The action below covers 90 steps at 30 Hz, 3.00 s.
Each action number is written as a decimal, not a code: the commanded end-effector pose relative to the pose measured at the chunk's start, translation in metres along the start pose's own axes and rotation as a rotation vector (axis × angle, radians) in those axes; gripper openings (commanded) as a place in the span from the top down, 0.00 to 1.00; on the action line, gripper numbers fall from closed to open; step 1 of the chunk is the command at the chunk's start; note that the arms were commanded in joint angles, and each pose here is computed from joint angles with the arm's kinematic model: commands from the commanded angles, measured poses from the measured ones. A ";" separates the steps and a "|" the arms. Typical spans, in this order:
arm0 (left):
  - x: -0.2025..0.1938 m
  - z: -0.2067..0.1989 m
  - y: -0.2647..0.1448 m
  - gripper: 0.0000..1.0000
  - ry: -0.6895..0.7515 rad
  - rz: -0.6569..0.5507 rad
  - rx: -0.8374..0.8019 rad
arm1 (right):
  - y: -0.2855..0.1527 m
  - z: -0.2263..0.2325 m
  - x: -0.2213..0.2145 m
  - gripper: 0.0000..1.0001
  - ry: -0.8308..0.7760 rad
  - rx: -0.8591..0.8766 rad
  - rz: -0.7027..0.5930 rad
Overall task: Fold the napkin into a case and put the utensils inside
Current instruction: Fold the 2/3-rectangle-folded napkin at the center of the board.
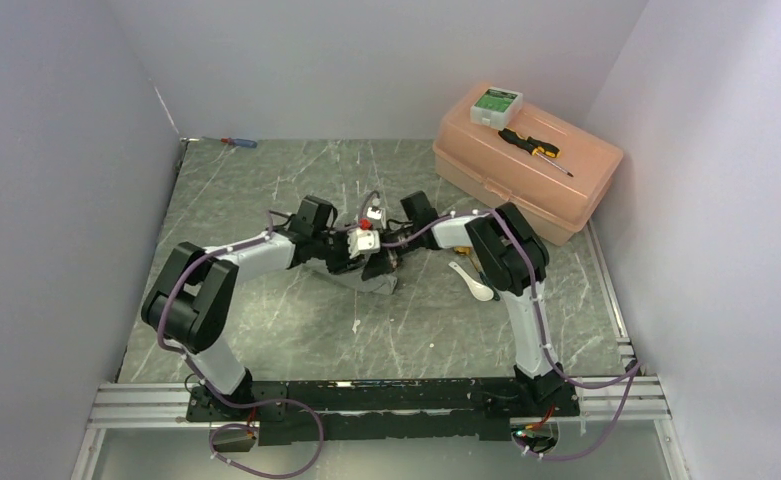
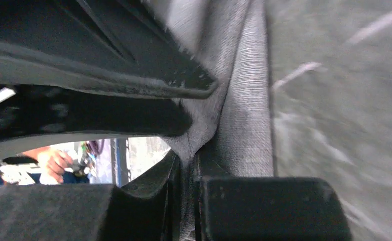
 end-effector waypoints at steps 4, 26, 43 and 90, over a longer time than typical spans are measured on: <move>0.000 -0.008 -0.031 0.53 -0.135 -0.011 0.007 | -0.015 -0.005 0.018 1.00 0.061 -0.025 -0.079; -0.025 -0.011 -0.027 0.59 0.196 0.084 0.028 | -0.002 -0.001 0.008 1.00 0.034 -0.079 0.043; -0.033 -0.022 -0.035 0.63 0.091 0.107 -0.018 | -0.035 0.045 0.056 0.50 -0.220 -0.332 -0.079; -0.036 -0.011 -0.024 0.69 -0.277 0.130 0.060 | -0.057 0.088 -0.015 0.61 -0.397 -0.652 -0.067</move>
Point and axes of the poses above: each gripper's point midway between its finger pads, its own y axis out along the fingers, its own z axis along the line the jaws close on, x = y × z, the point moved 7 cm from there along -y, back along the fingers, and after that the axes turned 10 degrees about -y, right-handed, at the moved point
